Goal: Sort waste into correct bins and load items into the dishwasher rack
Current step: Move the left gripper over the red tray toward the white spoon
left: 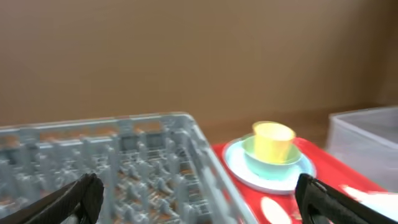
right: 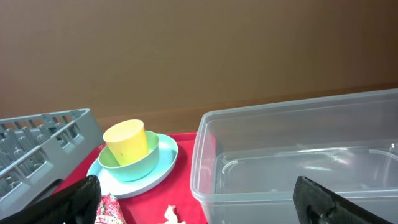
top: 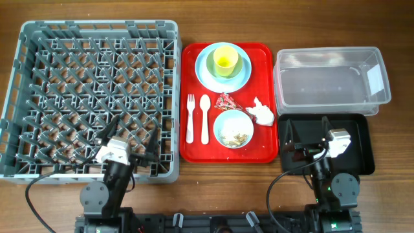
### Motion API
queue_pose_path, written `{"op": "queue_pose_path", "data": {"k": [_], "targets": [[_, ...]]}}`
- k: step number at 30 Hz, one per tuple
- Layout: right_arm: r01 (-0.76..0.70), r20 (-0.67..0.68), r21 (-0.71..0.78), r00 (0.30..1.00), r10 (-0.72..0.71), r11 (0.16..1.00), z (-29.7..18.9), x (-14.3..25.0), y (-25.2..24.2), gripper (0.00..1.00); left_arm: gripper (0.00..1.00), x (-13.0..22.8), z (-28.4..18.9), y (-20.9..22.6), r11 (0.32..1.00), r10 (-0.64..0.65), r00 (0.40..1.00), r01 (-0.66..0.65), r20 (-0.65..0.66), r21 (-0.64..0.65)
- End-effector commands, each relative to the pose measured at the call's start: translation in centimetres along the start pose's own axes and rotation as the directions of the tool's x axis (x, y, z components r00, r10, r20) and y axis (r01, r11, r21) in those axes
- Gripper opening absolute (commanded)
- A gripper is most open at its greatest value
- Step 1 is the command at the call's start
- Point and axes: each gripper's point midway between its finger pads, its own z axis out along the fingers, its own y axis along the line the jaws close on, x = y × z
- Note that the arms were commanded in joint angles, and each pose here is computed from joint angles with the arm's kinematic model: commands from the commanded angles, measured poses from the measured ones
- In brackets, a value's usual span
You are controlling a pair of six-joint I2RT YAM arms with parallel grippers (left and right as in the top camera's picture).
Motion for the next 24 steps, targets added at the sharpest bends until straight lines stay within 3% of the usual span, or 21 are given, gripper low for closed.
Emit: {"op": "queue_pose_path", "data": {"k": [1,4,7,13,18,24], "targets": [[0.000,0.012,0.006,1.000,0.000,1.000,0.0,-0.2,-0.1,1.00,1.00,-6.8,-1.6,-2.4,0.994,-0.029,0.997,0.021,0.078,0.108],[0.000,0.012,0.006,1.000,0.000,1.000,0.0,-0.2,-0.1,1.00,1.00,-11.7,-3.0,-3.3,0.992,-0.023,0.995,0.010,0.101,0.123],[0.000,0.012,0.006,1.000,0.000,1.000,0.0,-0.2,-0.1,1.00,1.00,-17.1,-4.8,-5.9,0.972,-0.023,0.997,0.006,0.070,0.233],[0.000,0.012,0.006,1.000,0.000,1.000,0.0,-0.2,-0.1,1.00,1.00,-25.4,-6.7,-9.6,0.914,0.019,0.987,0.046,-0.157,0.402],[0.001,0.012,0.006,1.000,-0.001,1.000,0.0,-0.2,-0.1,1.00,1.00,-28.2,-3.6,-9.2,0.904,-0.003,0.919,0.171,-0.394,0.391],[0.000,0.012,0.006,1.000,0.000,1.000,0.0,-0.2,-0.1,1.00,1.00,-28.0,2.3,-7.7,0.893,-0.057,0.864,0.268,-0.500,0.362]]}}
